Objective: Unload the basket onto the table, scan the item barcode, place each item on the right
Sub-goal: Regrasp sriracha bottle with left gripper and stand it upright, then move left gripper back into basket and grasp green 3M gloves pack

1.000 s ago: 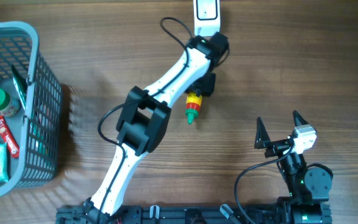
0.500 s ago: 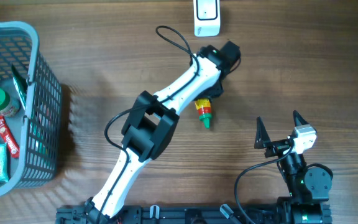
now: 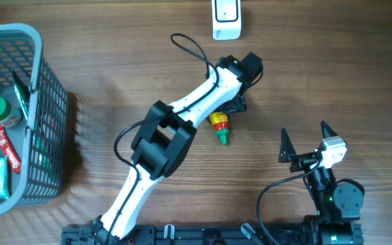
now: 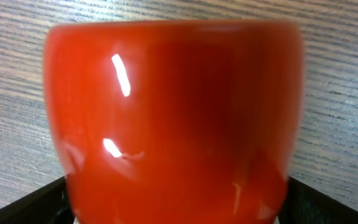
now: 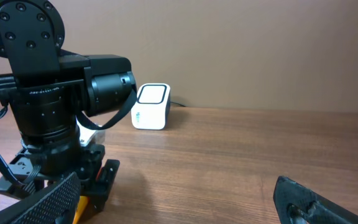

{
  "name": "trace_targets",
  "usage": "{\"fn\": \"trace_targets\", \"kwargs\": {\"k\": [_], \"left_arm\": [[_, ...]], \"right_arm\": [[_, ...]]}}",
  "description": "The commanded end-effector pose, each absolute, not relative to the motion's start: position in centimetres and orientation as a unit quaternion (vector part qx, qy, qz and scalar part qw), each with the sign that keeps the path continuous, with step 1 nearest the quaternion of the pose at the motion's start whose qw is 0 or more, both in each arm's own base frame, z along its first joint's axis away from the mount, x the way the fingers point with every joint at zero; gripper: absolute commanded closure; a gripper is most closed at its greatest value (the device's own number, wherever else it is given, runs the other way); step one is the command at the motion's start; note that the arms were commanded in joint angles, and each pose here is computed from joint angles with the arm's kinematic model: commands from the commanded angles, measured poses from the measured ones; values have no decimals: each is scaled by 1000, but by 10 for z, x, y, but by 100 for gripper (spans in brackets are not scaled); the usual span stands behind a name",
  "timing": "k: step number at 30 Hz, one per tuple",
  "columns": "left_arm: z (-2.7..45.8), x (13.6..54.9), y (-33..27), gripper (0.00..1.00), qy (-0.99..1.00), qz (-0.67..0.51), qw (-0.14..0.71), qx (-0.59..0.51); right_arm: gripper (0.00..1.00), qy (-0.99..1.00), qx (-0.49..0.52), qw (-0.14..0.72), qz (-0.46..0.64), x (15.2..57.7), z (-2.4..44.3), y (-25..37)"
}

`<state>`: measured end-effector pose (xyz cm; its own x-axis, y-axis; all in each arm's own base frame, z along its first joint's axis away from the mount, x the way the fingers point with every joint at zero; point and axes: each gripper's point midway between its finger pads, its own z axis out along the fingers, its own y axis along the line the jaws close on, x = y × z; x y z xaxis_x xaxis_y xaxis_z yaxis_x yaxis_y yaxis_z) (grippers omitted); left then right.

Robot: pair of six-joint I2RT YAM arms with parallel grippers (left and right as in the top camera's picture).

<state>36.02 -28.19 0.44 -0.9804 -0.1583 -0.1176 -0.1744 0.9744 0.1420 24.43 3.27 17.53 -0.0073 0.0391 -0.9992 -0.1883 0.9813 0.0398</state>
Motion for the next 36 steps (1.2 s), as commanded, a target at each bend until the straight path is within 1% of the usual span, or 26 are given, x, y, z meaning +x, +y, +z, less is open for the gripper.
{"fn": "trace_targets", "kwargs": {"k": [1, 6, 15, 22, 25, 28, 30, 33, 36], "left_arm": [[-8, 344, -277, 0, 994, 85, 20, -59], [45, 360, -271, 0, 994, 47, 58, -80], [173, 392, -216, 0, 974, -40, 162, -155], [281, 391, -162, 0, 955, -69, 282, -60], [319, 385, -128, 0, 937, -71, 330, -89], [362, 373, -70, 0, 908, -65, 385, -152], [380, 362, -35, 0, 891, -57, 407, -191], [396, 345, 14, 0, 868, -36, 428, -249], [401, 327, 66, 0, 846, -3, 431, -315]], "right_arm": [[0, 701, -55, 708, 74, 244, 178, 32], [0, 701, -55, 708, 74, 244, 178, 32], [0, 701, -55, 708, 74, 244, 178, 32], [0, 701, -55, 708, 74, 244, 178, 32], [0, 701, -55, 708, 74, 244, 178, 32], [0, 701, -55, 708, 74, 244, 178, 32], [0, 701, -55, 708, 74, 244, 178, 32], [0, 701, -55, 708, 74, 244, 178, 32], [0, 701, -55, 708, 74, 244, 178, 32]]}}
